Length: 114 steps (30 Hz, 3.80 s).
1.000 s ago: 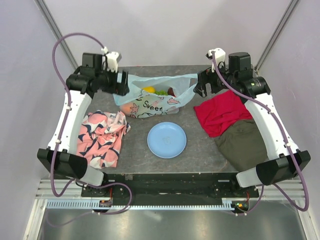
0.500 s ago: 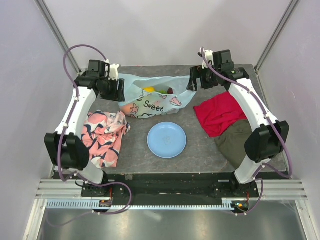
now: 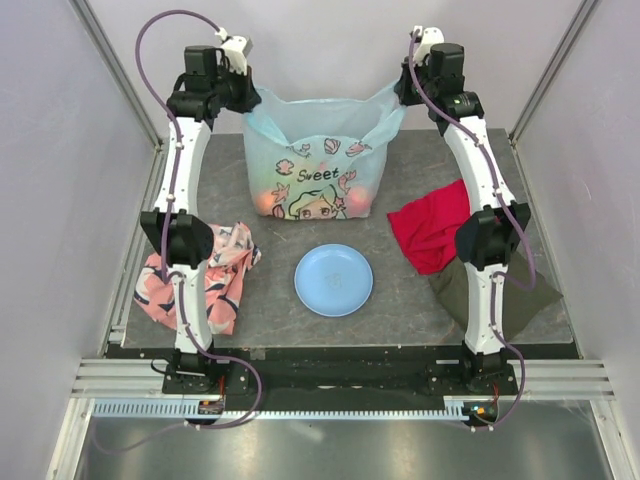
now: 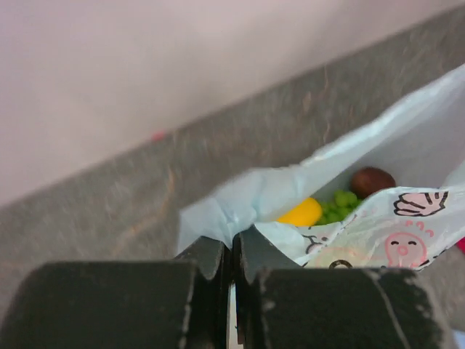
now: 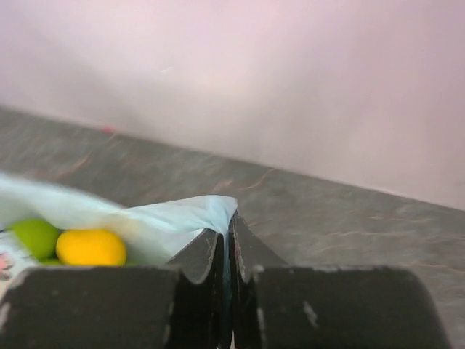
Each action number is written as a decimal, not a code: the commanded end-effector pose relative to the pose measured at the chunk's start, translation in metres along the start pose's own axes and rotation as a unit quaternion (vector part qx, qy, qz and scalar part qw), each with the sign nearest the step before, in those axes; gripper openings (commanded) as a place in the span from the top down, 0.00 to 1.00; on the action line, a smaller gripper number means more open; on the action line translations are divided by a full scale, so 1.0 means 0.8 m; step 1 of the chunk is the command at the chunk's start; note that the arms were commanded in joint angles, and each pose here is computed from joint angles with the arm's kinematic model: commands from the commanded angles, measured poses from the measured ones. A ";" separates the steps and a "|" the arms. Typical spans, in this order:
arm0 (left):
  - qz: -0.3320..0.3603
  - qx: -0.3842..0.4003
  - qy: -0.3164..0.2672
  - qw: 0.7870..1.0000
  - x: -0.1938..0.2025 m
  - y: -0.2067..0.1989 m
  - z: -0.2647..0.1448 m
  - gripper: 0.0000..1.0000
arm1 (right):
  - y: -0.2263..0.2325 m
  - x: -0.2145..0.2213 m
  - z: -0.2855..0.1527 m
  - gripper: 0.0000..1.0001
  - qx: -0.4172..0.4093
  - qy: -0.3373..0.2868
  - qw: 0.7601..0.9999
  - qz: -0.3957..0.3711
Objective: Take the fake fruits out of the plastic bag
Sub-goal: Adjust the plastic bag at the center of the board, then take out the fake fruit from the plastic bag.
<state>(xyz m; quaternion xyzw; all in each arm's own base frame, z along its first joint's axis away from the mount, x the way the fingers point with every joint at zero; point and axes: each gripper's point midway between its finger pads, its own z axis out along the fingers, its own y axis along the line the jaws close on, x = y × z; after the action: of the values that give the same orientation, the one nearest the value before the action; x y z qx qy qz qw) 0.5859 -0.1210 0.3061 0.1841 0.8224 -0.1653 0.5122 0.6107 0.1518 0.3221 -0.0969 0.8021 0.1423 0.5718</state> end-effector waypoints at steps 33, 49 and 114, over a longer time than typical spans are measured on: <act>-0.042 0.098 0.046 0.993 0.144 -0.161 -0.173 0.98 | -0.013 0.172 -0.184 0.52 0.028 0.113 0.993 -0.017; -0.076 0.101 0.043 0.991 0.138 -0.168 -0.178 0.98 | 0.044 -0.034 -0.244 0.04 -0.036 -0.054 0.996 -0.060; -0.051 0.099 0.151 0.982 0.246 -0.160 -0.163 0.98 | 0.003 0.281 0.097 0.37 0.100 0.175 0.966 -0.159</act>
<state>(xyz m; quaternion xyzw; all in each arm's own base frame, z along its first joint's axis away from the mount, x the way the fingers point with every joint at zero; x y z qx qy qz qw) 0.3322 -0.1476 0.1783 0.1963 0.8870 -0.2542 0.3319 0.6044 0.1947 0.0642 -0.2052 0.8752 -0.0489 0.4353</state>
